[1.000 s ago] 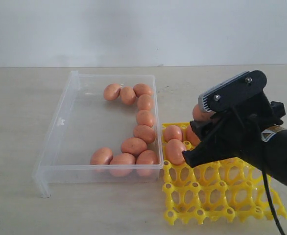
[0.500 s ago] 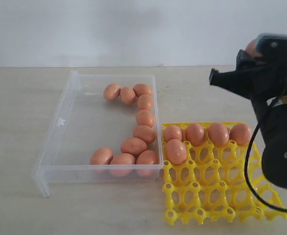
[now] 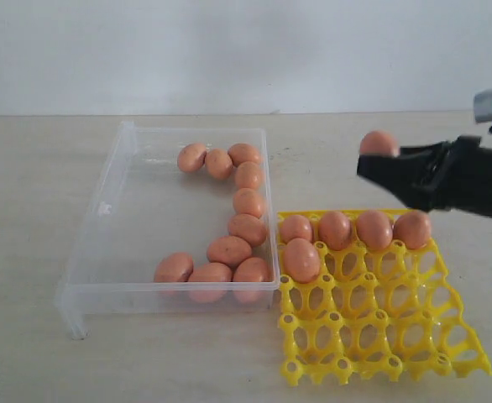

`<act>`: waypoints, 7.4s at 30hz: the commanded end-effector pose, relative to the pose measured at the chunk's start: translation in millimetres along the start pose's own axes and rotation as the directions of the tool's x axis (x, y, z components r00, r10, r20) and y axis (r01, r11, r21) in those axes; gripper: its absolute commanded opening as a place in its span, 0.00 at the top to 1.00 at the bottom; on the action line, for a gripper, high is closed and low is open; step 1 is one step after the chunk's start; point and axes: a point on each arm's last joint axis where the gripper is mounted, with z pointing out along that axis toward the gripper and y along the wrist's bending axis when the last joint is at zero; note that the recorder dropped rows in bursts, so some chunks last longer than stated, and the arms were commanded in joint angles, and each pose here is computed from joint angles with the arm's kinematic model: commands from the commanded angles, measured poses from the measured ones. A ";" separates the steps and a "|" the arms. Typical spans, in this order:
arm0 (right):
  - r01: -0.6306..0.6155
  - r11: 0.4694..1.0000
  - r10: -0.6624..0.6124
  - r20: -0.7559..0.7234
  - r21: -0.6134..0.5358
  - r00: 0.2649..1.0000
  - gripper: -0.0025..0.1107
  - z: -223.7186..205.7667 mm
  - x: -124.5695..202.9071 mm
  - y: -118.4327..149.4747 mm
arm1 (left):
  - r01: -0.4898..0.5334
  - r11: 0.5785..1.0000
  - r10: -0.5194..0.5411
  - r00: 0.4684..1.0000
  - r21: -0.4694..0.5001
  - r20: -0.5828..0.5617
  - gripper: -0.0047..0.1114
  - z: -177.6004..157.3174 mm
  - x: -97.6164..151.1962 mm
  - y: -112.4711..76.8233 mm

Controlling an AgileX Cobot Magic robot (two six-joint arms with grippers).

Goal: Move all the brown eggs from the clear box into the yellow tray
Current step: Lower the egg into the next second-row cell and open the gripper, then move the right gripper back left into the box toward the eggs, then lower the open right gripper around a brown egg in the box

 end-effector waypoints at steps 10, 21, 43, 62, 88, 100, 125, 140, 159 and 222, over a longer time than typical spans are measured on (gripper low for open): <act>0.060 0.977 -0.097 -0.177 -0.207 0.979 0.98 53.0 46.2 41.1 | 0.012 1.000 -0.012 1.000 -0.004 0.003 0.92 0.2 0.8 0.1; 0.117 0.988 -0.139 -0.262 -0.098 0.955 0.98 25.3 49.4 58.3 | 0.012 1.000 -0.012 1.000 -0.004 0.003 0.92 0.2 0.8 0.1; 0.189 0.978 -0.160 -0.271 0.086 0.949 0.88 17.6 57.9 47.1 | 0.012 1.000 -0.012 1.000 -0.004 0.003 0.92 0.2 0.8 0.1; 0.207 0.978 -0.199 -0.205 0.020 0.958 0.79 19.5 52.9 53.5 | 0.012 1.000 -0.012 1.000 -0.004 0.003 0.92 0.2 0.8 0.1; 0.237 0.969 -0.218 -0.201 0.074 0.955 0.46 24.1 49.7 49.8 | 0.012 1.000 -0.012 1.000 -0.004 0.003 0.92 0.2 0.8 0.1; 0.157 0.980 -0.153 -0.043 0.123 0.987 0.45 24.8 34.7 48.8 | 0.012 1.000 -0.012 1.000 -0.004 0.003 0.92 0.2 0.8 0.1; 0.323 0.936 -0.286 -0.233 0.140 0.930 0.98 139.1 -85.8 86.9 | 0.012 1.000 -0.012 1.000 -0.004 0.003 0.92 0.2 0.8 0.1; 0.447 0.865 -0.294 -0.491 0.230 0.820 0.68 218.1 -26.3 122.5 | 0.012 1.000 -0.012 1.000 -0.004 0.003 0.92 0.2 0.8 0.1; 0.462 0.804 -0.215 -0.541 0.376 0.813 0.53 277.3 5.5 84.7 | 0.012 1.000 -0.012 1.000 -0.004 0.003 0.92 0.2 0.8 0.1; 0.534 0.844 -0.261 -0.833 0.047 0.487 0.98 227.7 -34.0 159.7 | 0.012 1.000 -0.012 1.000 -0.004 0.003 0.92 0.2 0.8 0.1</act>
